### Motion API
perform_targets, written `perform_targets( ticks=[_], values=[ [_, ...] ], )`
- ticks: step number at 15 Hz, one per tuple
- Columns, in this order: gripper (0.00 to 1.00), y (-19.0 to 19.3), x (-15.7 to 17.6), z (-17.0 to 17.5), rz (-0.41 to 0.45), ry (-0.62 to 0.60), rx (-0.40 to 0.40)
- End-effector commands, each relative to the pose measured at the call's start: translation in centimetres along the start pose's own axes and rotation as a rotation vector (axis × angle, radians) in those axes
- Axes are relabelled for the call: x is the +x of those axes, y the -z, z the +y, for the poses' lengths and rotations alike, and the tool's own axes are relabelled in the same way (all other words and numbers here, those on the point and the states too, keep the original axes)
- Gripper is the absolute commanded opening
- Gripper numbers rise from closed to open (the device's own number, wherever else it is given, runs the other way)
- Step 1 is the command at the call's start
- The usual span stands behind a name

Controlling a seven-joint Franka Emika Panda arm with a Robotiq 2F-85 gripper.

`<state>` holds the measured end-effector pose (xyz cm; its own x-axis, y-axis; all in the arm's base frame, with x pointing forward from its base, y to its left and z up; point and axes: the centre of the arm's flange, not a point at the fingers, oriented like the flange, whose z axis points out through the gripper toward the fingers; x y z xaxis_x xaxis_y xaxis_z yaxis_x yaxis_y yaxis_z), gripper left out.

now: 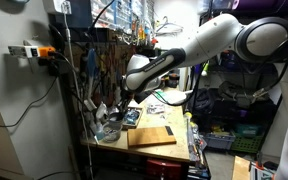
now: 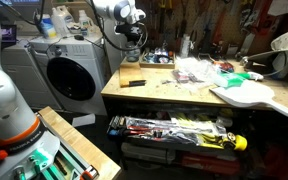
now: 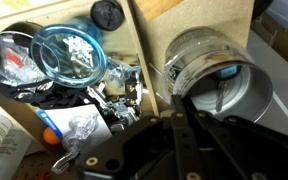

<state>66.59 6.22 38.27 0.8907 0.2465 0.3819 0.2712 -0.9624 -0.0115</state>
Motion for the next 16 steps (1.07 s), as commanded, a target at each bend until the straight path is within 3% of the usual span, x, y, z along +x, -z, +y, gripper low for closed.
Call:
perform_targets(
  ticks=[1, 8, 16],
  values=[
    [0.01, 2.9, -5.4, 0.9, -0.017, 0.005, 0.093],
    [0.01, 4.3, -12.7, 3.0, -0.060, -0.005, 0.108],
    [0.01, 2.2, -20.1, 6.3, -0.108, -0.013, 0.103]
  ],
)
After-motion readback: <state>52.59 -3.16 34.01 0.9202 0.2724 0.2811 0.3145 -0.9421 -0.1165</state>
